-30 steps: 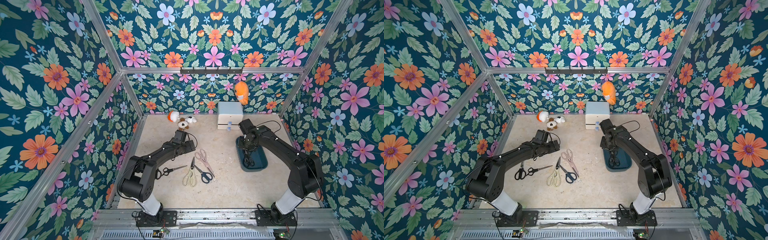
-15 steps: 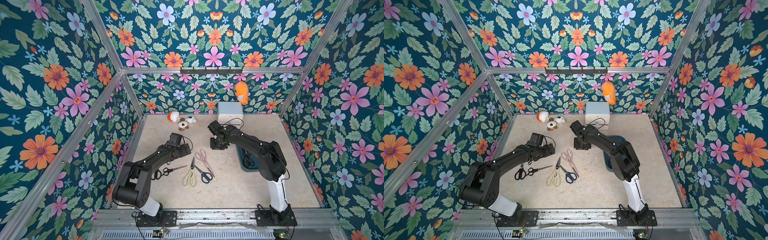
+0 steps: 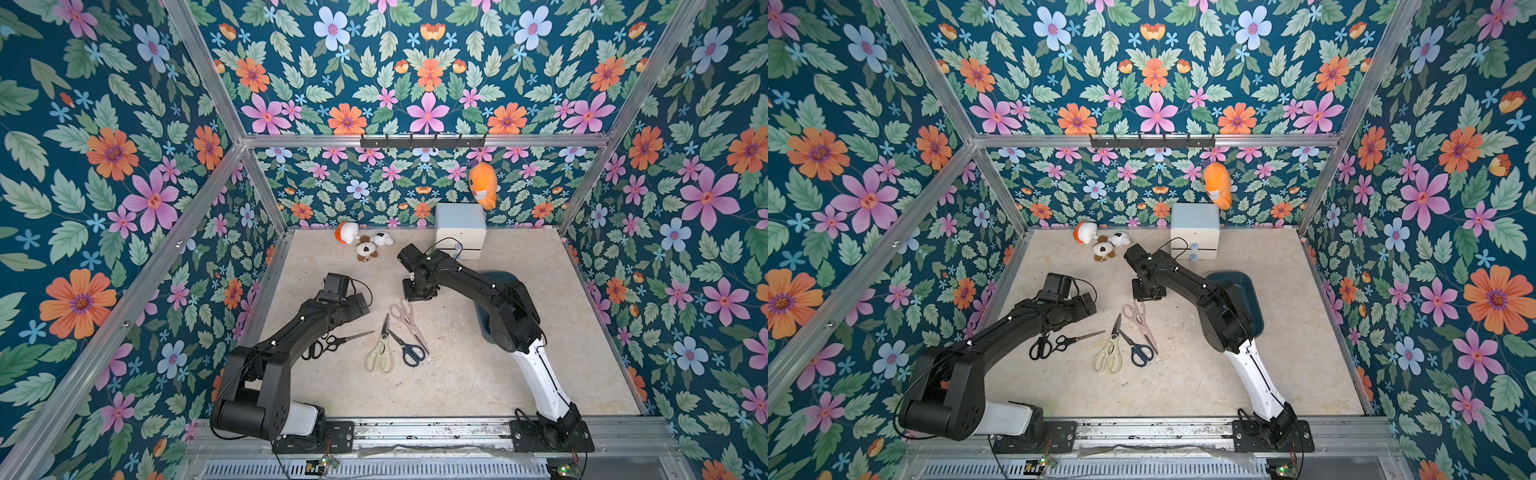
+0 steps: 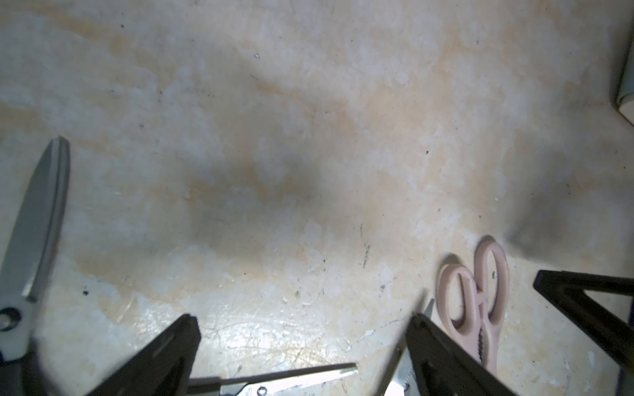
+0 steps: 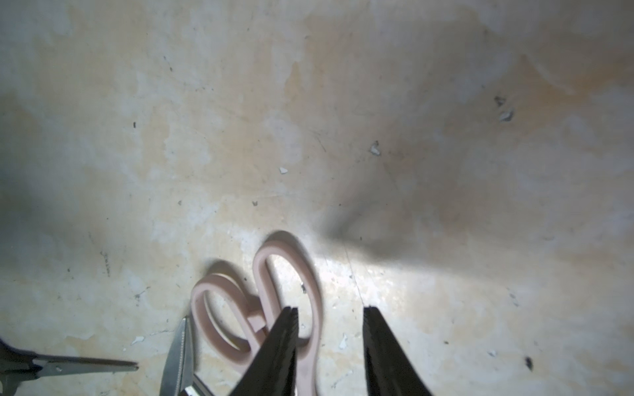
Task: Put the scissors into the storage box
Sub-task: Place the scissors in the storage box, then pick up the scissors from the center of the board.
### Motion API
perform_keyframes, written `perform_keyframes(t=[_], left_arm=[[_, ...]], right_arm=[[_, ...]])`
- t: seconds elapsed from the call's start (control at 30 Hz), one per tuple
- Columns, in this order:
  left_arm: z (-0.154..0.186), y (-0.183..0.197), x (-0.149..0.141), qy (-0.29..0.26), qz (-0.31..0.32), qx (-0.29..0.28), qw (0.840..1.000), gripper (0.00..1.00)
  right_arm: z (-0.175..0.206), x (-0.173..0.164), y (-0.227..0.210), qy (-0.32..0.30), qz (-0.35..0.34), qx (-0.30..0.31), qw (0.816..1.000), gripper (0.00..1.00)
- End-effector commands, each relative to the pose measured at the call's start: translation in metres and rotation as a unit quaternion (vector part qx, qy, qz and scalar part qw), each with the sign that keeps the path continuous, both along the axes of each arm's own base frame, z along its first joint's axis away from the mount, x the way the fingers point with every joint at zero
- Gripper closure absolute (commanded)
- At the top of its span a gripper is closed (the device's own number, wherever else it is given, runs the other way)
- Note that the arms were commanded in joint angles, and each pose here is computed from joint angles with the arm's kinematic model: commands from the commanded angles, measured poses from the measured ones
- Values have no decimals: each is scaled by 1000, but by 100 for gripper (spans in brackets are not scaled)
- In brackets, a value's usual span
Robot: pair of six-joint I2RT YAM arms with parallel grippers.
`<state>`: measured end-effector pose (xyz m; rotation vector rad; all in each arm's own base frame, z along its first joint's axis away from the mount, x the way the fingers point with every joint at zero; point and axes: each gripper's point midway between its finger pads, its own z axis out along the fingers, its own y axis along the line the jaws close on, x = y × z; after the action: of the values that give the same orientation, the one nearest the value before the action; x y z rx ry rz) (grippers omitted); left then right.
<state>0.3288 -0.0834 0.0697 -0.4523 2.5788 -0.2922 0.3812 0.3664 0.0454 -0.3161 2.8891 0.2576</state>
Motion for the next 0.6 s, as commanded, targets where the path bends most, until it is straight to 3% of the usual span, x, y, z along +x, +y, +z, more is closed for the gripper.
perform_keyframes(t=[0.0,0.57], left_arm=[[0,4,-3,3,1,8,1000,1],[2,4,3,-6,15,0,1000,1]], right_arm=[[-4,-6,0,12,18,-13,1000,66],[-25,-14,-4,23,48,-62,997,75]])
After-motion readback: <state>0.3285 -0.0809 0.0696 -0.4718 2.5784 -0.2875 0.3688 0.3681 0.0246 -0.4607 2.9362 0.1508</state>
